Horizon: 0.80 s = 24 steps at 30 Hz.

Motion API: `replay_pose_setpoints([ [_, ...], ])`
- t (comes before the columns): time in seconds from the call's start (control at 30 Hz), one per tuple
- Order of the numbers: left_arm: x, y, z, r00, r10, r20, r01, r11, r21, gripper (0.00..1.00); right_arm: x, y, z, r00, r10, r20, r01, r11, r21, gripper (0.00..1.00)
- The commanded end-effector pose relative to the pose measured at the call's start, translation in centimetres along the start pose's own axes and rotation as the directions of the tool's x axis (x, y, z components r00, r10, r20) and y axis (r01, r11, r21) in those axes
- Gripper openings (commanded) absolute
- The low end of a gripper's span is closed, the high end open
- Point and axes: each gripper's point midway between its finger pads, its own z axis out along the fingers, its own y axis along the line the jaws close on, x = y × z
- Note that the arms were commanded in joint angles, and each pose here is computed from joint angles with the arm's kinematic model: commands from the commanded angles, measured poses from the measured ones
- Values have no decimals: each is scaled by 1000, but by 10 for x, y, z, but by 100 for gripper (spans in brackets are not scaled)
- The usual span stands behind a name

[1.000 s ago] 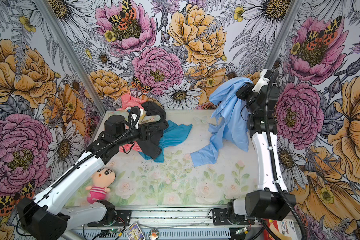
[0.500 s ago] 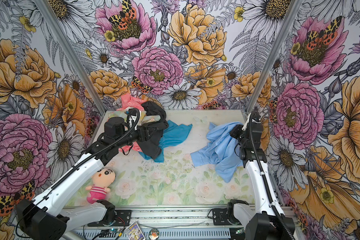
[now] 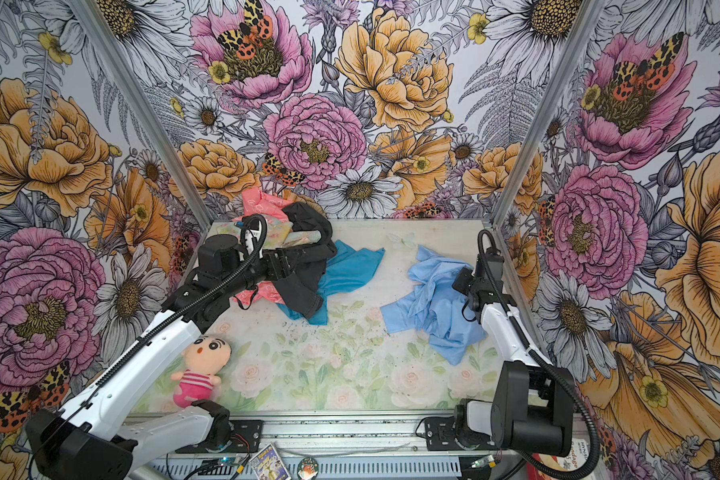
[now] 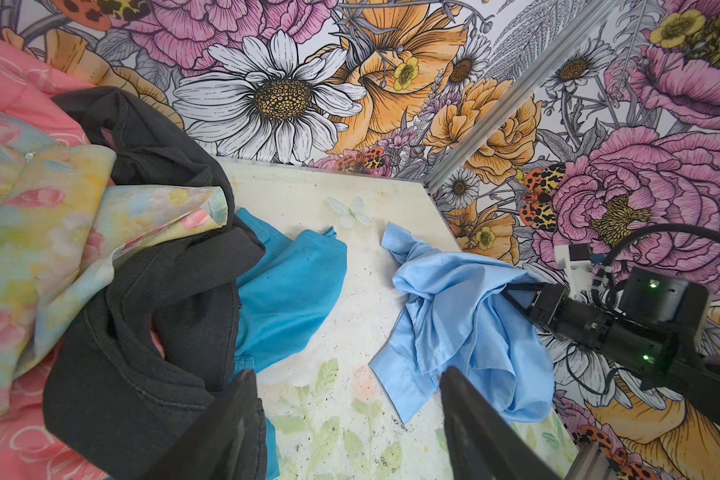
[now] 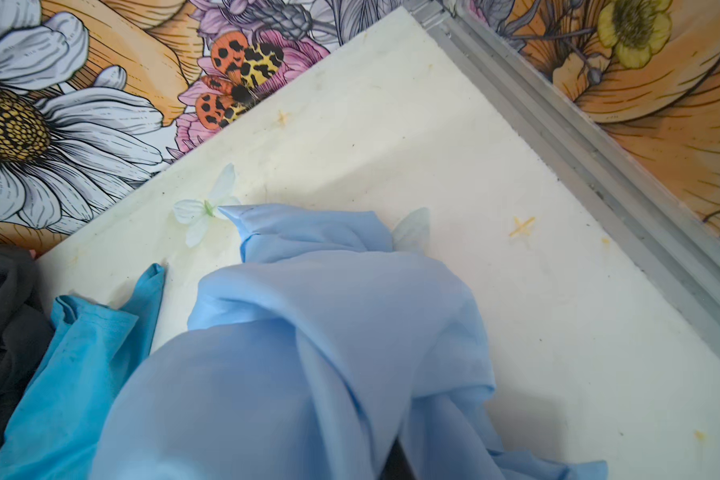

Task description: Pick out a specific cloth from the pile

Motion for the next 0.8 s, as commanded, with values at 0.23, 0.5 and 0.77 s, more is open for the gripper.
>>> replay_pose_setpoints([
  [0.23,8,21,-4,999,-46,6,46,997,-61,71,9,-4,18,997,-14,-73,16,1000,22,36],
  [0.5,18,26,2,995,-97,-1,97,994,-55,71,38,-11,43,974,-25,-227,34,999,37,50],
  [0.77,21,34,5,992,-123,6,123,990,-73,71,45,-26,61,959,0,-285,36,992,123,75],
])
